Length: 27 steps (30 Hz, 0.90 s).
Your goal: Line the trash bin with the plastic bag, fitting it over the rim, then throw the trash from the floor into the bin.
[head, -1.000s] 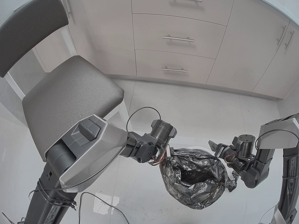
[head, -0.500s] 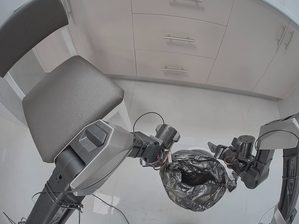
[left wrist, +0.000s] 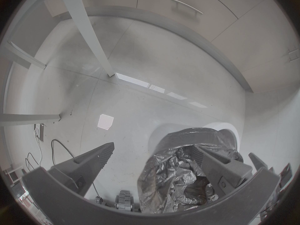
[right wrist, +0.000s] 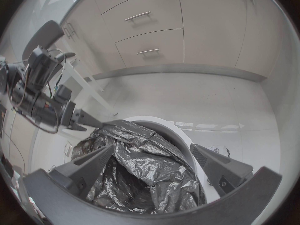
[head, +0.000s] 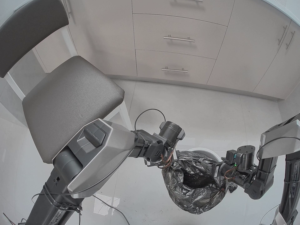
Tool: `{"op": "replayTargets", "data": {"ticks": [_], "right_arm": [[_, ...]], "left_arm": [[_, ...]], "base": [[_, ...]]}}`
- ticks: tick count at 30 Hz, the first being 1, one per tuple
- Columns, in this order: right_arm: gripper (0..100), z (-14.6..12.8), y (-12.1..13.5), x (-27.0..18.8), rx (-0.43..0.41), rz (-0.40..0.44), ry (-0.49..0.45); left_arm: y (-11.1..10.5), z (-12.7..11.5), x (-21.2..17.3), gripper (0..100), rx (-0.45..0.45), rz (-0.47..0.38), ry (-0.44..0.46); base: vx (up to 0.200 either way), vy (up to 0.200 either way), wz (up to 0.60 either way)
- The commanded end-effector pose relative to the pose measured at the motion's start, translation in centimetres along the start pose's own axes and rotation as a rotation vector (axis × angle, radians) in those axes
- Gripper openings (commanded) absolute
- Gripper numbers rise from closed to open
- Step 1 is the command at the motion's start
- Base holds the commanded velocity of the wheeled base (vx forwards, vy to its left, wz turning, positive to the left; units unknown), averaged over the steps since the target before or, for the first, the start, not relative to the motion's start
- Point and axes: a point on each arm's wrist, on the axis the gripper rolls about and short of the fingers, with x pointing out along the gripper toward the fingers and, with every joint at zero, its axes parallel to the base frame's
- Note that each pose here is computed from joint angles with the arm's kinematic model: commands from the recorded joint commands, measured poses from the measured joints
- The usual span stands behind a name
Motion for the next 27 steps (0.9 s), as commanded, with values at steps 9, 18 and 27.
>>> {"op": "replayTargets", "data": {"ticks": [9,18,27], "right_arm": [[100,-1.8,-2.0,2.0,-0.072,-0.079,0.044],[100,-2.7,-2.7,3.0,-0.065,-0.103,0.066],[100,-2.4,-2.9,4.0,-0.045,-0.182,0.023]], "left_arm": [[-0.5,0.6,-1.1,100,-0.018,-0.02,-0.019],[-0.5,0.6,-1.2,100,-0.019,-0.023,-0.021],[-0.5,0.5,-1.2,100,-0.018,-0.021,-0.019]], "base": [[0.0,0.0,0.0],[0.0,0.0,0.0],[0.0,0.0,0.0]]}}
